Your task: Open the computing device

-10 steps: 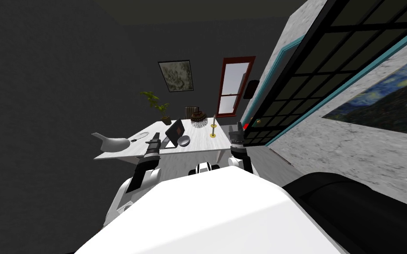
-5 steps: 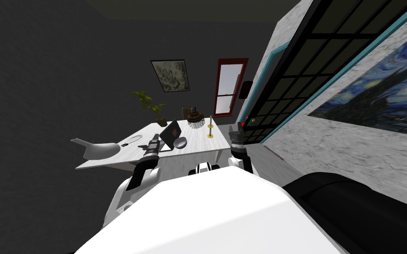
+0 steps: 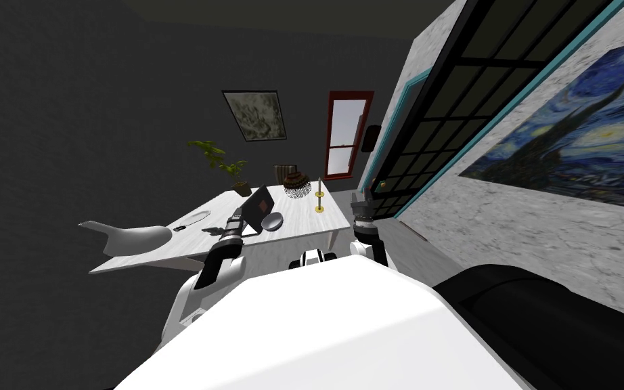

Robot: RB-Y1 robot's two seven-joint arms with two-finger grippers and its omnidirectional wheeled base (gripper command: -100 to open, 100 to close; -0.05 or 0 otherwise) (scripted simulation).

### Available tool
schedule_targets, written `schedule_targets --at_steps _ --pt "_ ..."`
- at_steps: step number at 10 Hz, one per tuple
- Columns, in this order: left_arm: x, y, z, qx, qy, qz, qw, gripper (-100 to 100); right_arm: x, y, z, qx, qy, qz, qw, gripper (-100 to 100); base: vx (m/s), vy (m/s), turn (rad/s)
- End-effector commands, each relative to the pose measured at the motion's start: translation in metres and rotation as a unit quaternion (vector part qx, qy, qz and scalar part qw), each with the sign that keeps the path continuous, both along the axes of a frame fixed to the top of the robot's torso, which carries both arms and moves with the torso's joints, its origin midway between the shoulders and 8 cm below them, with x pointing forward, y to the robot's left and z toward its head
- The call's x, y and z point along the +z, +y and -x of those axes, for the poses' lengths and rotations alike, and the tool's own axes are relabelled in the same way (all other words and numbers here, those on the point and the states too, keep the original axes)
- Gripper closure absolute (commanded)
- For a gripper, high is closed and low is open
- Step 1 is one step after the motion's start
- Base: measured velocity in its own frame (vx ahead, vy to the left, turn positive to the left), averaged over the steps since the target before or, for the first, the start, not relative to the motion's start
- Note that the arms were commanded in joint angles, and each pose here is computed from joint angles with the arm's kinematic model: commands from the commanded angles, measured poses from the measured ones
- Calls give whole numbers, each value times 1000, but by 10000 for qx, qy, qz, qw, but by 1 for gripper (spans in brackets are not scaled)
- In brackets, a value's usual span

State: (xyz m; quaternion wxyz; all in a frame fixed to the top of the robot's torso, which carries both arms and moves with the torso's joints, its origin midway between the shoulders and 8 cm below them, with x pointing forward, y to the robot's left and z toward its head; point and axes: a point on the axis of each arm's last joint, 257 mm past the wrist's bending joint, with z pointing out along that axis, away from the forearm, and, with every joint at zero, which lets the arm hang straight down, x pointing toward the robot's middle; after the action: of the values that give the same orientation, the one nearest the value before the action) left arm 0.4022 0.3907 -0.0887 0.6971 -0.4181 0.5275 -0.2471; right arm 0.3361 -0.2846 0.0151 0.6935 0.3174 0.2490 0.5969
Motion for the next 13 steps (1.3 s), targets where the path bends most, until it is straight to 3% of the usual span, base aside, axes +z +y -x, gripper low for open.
schedule_targets --at_steps 1,4,5,6,9,11,13 --pt "-10 8 3 196 157 139 9996 -100 0 0 0 0 0 0 10000 0 14 -11 -82" --pt "-3 7 4 164 116 99 9997 -100 0 0 0 -1 1 1 10000 0 58 14 -19" --pt "-3 7 4 168 120 100 9997 100 0 0 0 -1 0 1 10000 0 9 4 3" --pt "-5 3 6 161 117 492 9986 100 0 0 0 0 0 0 10000 0 25 90 19" --pt "-8 -4 10 138 114 1083 9940 100 0 0 0 0 0 1 10000 0 14 126 9" --pt "-10 -9 12 116 113 1472 9890 100 0 0 0 -1 1 1 10000 0 10 118 13" --pt "-12 -15 14 88 114 1854 9826 100 0 0 0 -1 1 1 10000 0 8 119 17"
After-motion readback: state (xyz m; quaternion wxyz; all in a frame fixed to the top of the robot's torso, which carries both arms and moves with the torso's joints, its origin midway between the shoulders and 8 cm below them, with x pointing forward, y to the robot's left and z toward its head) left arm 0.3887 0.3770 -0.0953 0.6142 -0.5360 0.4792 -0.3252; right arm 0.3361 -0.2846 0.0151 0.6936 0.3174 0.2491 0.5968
